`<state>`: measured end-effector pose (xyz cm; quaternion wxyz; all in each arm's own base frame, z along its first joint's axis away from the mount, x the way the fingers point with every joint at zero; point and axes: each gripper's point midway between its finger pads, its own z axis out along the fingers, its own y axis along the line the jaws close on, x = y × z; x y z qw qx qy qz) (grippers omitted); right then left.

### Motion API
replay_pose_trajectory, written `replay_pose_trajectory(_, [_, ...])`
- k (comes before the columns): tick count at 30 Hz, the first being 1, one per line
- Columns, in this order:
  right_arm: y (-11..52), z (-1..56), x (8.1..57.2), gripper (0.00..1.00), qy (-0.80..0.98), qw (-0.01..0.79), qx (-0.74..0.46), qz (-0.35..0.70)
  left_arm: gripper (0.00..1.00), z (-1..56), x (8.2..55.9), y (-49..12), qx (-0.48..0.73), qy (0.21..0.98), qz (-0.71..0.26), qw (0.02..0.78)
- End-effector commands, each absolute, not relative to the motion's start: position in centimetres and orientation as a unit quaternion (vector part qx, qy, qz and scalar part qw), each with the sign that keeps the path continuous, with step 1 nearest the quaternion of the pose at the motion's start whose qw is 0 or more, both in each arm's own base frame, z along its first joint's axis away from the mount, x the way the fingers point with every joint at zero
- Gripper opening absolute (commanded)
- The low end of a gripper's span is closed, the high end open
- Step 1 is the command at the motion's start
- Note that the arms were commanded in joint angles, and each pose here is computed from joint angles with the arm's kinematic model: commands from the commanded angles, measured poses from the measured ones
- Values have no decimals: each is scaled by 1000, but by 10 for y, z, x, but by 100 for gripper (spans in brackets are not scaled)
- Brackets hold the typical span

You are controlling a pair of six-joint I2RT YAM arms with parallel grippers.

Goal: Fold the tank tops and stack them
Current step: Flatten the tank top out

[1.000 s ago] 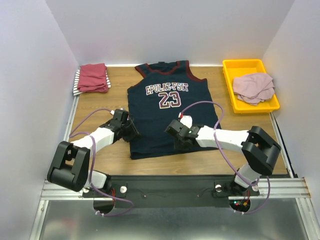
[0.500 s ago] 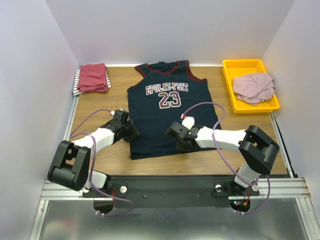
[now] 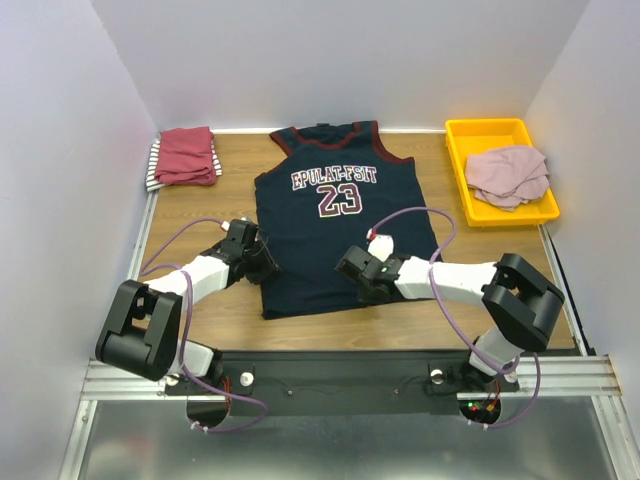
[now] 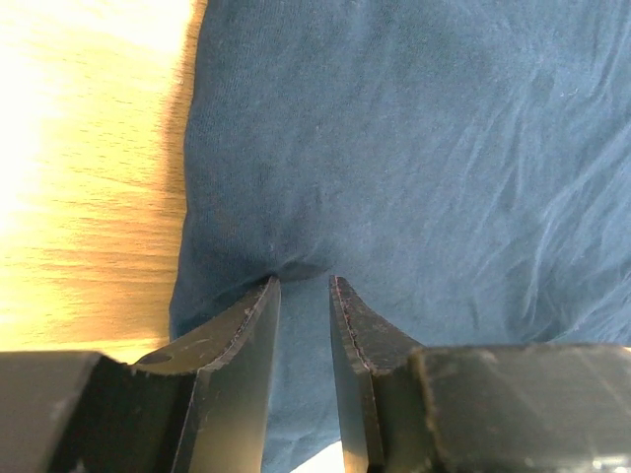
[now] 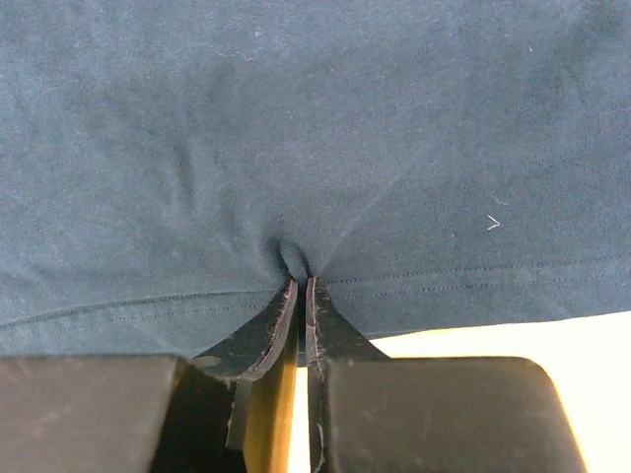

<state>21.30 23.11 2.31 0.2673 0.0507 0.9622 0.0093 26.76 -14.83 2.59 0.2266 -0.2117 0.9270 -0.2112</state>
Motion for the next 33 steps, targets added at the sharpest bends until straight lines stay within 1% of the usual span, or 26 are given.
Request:
replay_pose_trajectory(1, [223,25,208,11,961,270,55,4,38,14,261,-140,-219,931,-193,219])
replay_pose_trajectory(2, [223,25,206,11,962,268,53,6,38,14,261,-140,-220,931,-192,218])
replay_pose_trajectory(3, [223,27,205,19,962,267,52,9,38,13,261,-139,-221,931,-192,218])
replay_pose_trajectory(5, [217,26,200,29,964,260,47,3,38,13,261,-138,-222,931,-191,217])
replay_pose_trajectory(7, [209,27,196,35,964,261,48,-5,38,13,261,-137,-221,932,-190,215])
replay_pose_trajectory(8, [202,27,192,36,964,260,50,-11,38,13,260,-137,-221,932,-190,215])
replay_pose_trajectory(13, [180,23,178,39,965,254,58,-23,38,16,258,-139,-212,934,-195,213])
replay_pose_trajectory(16, [184,33,177,41,964,258,59,-1,38,33,261,-149,-192,929,-227,218])
replay_pose_trajectory(18, [191,47,182,41,962,270,47,18,38,58,269,-156,-178,921,-251,238])
replay_pose_trajectory(22, [226,87,198,41,952,299,24,70,40,120,294,-155,-168,898,-263,311])
replay_pose_trajectory(23, [243,108,207,41,945,314,16,92,41,128,296,-150,-171,897,-255,319])
replay_pose_trajectory(25, [267,115,206,41,942,319,-10,99,43,157,318,-132,-189,880,-241,362])
replay_pose_trajectory(26, [291,137,213,41,933,337,-19,127,43,163,326,-123,-203,875,-238,370])
replay_pose_trajectory(27, [305,140,215,40,931,339,-30,133,43,168,336,-116,-216,869,-239,375])
replay_pose_trajectory(28, [326,134,214,37,932,335,-50,131,43,182,351,-101,-239,854,-243,393])
replay_pose_trajectory(29, [350,153,221,32,923,347,-61,152,43,190,363,-93,-250,843,-244,408])
replay_pose_trajectory(30, [368,161,222,31,918,352,-74,164,42,189,374,-88,-259,841,-243,409])
replay_pose_trajectory(31, [388,150,220,30,918,351,-101,157,42,209,395,-77,-261,822,-248,441])
replay_pose_trajectory(32, [402,152,220,30,914,353,-111,164,42,212,404,-75,-255,822,-245,446])
replay_pose_trajectory(33, [425,170,222,30,906,358,-119,194,42,197,418,-72,-255,833,-237,430])
